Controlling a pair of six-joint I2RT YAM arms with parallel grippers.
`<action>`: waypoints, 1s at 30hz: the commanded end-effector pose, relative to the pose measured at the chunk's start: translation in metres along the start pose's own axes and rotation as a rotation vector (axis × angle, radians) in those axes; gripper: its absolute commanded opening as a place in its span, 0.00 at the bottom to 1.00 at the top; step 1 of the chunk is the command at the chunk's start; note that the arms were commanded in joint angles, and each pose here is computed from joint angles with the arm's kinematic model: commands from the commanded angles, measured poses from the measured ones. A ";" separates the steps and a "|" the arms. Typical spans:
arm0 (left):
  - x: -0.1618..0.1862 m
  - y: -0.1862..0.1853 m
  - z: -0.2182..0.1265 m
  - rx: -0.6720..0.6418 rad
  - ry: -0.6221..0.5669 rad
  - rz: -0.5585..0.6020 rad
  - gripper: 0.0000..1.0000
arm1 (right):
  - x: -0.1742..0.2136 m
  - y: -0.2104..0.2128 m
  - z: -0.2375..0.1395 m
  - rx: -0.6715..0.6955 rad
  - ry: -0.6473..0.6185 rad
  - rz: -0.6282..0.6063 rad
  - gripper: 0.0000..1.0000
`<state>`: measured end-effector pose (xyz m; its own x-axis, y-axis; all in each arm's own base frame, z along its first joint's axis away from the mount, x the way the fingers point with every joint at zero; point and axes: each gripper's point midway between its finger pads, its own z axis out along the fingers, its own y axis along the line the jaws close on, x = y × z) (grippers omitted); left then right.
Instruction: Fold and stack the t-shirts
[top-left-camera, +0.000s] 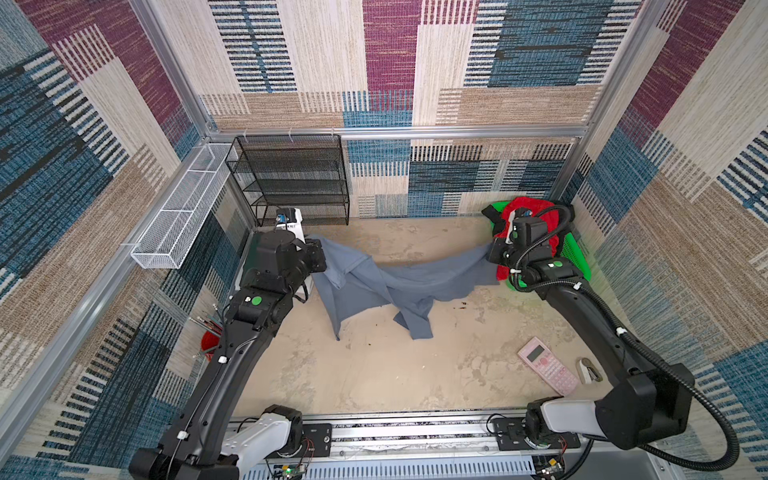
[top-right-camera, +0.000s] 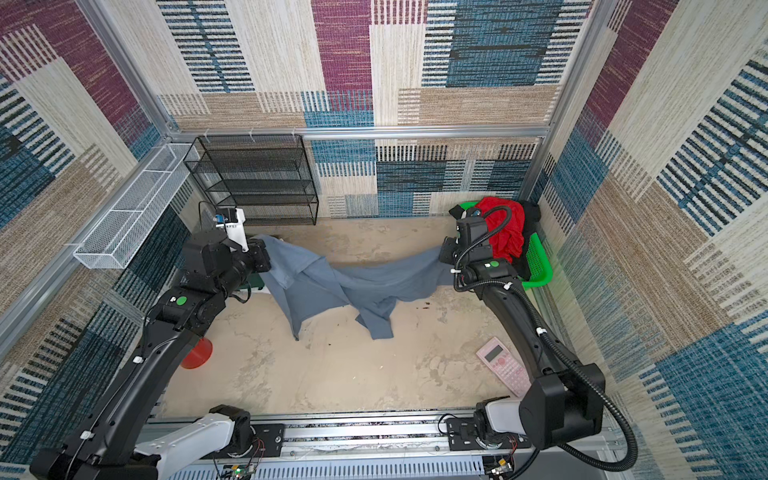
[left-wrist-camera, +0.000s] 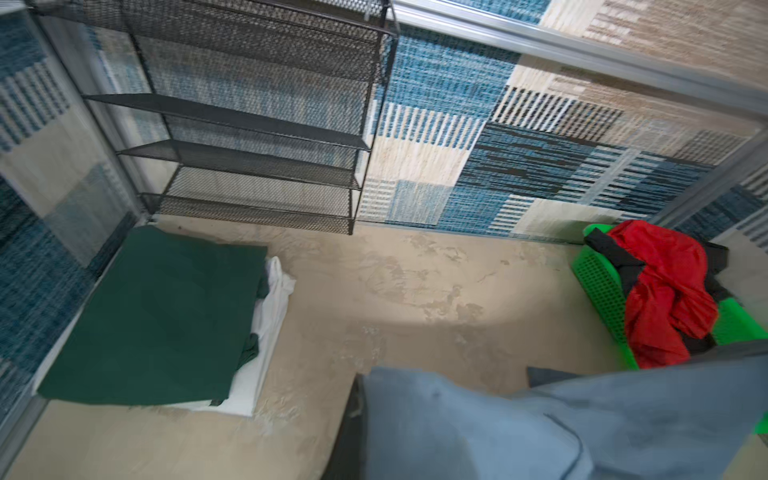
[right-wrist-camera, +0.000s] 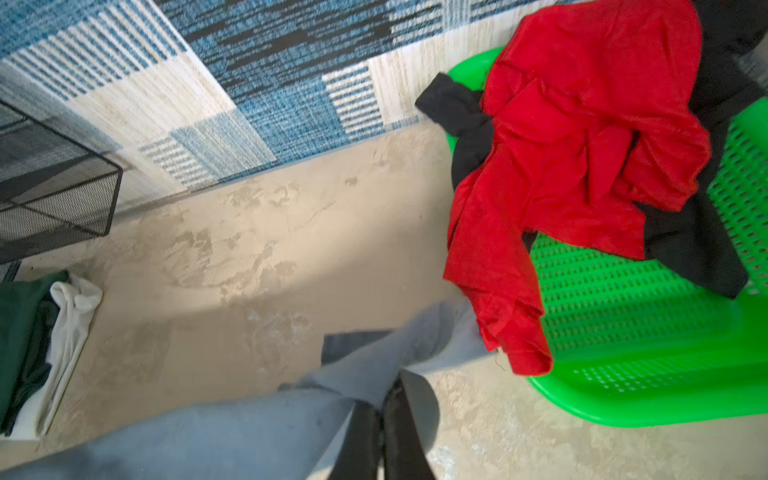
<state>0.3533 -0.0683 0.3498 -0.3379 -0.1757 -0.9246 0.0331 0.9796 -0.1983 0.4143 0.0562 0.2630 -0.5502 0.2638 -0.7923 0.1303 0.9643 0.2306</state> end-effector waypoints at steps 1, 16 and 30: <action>-0.009 0.012 -0.006 -0.053 -0.105 -0.016 0.00 | -0.007 0.000 0.017 0.015 0.019 -0.045 0.00; 0.031 0.024 0.068 -0.118 0.054 -0.003 0.43 | -0.005 0.036 0.144 -0.094 0.178 -0.015 0.99; 0.048 0.005 0.062 -0.004 0.138 -0.103 0.98 | 0.121 0.030 0.065 -0.291 0.341 0.155 0.99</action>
<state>0.4023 -0.0766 0.2866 -0.4531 -0.2244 -0.8627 -0.0064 0.9686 -0.2485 0.4209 0.0982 0.1370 -0.7862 0.2783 -0.5518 0.0511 0.9191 0.3907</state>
